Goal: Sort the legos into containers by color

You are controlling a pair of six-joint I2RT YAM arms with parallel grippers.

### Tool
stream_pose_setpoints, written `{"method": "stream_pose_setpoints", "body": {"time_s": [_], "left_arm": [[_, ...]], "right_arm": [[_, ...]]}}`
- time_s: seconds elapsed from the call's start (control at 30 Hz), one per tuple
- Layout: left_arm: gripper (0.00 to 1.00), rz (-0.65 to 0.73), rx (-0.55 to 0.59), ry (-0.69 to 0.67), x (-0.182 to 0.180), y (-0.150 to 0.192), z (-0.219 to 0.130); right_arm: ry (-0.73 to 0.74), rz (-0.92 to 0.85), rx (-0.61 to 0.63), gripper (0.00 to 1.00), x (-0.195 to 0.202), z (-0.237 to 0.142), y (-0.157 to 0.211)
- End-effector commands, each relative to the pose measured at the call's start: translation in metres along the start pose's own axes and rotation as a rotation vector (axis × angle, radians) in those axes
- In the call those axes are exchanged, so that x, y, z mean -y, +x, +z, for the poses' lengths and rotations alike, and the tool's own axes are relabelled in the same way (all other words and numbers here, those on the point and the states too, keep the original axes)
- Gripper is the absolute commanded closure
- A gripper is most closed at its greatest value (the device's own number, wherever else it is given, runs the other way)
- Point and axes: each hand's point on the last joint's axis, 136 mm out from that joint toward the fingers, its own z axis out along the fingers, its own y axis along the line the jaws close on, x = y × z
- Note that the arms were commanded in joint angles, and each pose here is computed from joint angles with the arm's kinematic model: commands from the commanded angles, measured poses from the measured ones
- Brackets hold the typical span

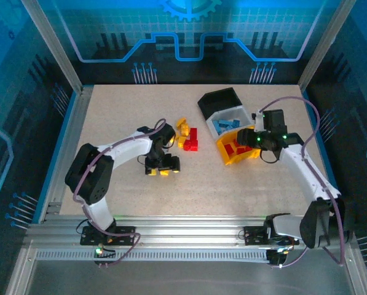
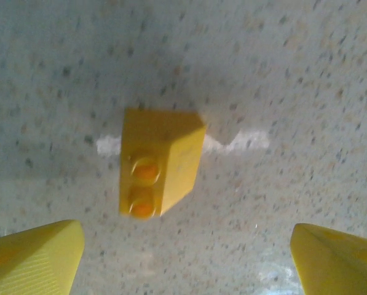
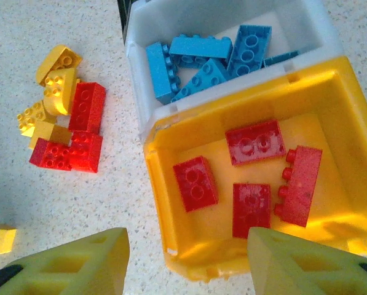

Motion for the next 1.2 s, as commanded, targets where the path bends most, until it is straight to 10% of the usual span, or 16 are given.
{"method": "stream_pose_setpoints", "body": {"time_s": [0.0,1.17], "left_arm": [[0.14,0.055,0.011,-0.050,0.000,-0.011,0.002],[0.67,0.002,-0.048,-0.033,-0.007,-0.001,0.015]], "right_arm": [[-0.026,0.036,-0.028,0.46,-0.002,-0.012,0.017],[-0.118,0.101,-0.024,0.47,-0.014,-0.017,0.036]]}}
